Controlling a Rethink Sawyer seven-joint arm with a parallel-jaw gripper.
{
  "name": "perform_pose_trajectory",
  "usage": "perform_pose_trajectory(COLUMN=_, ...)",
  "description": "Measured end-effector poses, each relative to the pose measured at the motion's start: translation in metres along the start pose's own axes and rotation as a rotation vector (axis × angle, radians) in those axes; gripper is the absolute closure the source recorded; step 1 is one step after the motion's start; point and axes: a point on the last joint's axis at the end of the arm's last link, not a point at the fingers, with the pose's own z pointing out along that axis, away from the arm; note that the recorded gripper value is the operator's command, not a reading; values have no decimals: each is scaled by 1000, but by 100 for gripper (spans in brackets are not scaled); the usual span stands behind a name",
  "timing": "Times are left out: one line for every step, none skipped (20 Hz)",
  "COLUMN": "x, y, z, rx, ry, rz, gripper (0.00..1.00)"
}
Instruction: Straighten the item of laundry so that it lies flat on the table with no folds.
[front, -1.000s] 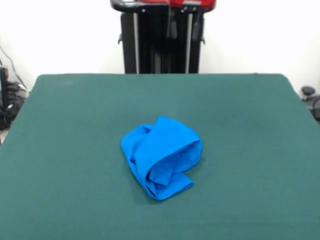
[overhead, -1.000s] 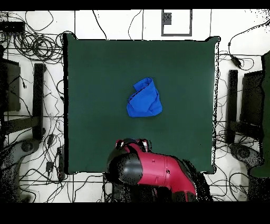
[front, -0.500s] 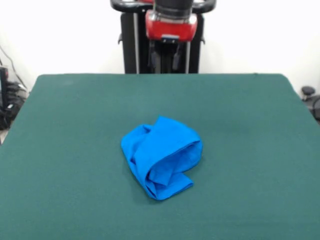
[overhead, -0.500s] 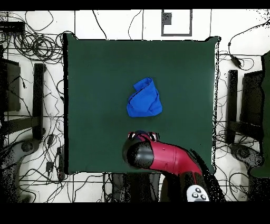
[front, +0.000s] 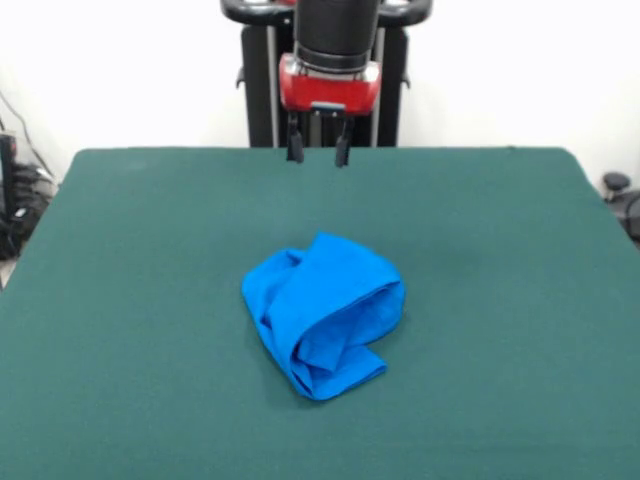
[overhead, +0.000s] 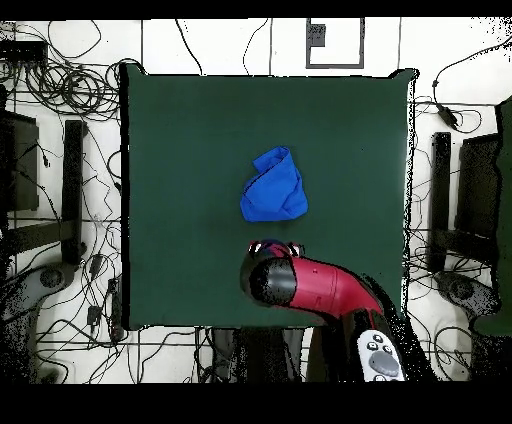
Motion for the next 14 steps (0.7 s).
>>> perform_pose_trajectory(x=-4, y=0, z=1, rx=-3, ry=-2, rz=12, gripper=0)
perform_pose_trajectory(x=-7, y=-1, z=1, rx=-5, ry=-4, rz=22, gripper=0)
perform_pose_trajectory(x=-10, y=-1, z=1, rx=-9, ry=-6, rz=35, gripper=0)
perform_pose_trajectory(x=-14, y=-1, z=1, rx=-12, ry=-9, rz=49, gripper=0)
perform_pose_trajectory(x=-17, y=-1, z=0, rx=-15, ry=-13, rz=63, gripper=0)
perform_pose_trajectory(x=-22, y=-1, z=-1, rx=-18, ry=-18, rz=77, gripper=0)
perform_pose_trajectory(x=-27, y=-1, z=-2, rx=-21, ry=-24, rz=94, gripper=0)
perform_pose_trajectory(x=-30, y=-1, z=-3, rx=-23, ry=-28, rz=105, gripper=0)
perform_pose_trajectory(x=-36, y=0, z=-5, rx=-27, ry=-36, rz=123, gripper=0)
perform_pose_trajectory(x=-40, y=0, z=-6, rx=-28, ry=-41, rz=134, gripper=0)
perform_pose_trajectory(x=-46, y=0, z=-8, rx=-30, ry=-49, rz=149, gripper=0)
perform_pose_trajectory(x=-51, y=-1, z=-9, rx=-31, ry=-55, rz=160, gripper=0)
perform_pose_trajectory(x=-57, y=-1, z=-10, rx=-31, ry=-64, rz=173, gripper=0)
perform_pose_trajectory(x=-61, y=-1, z=-11, rx=-32, ry=-69, rz=182, gripper=0)
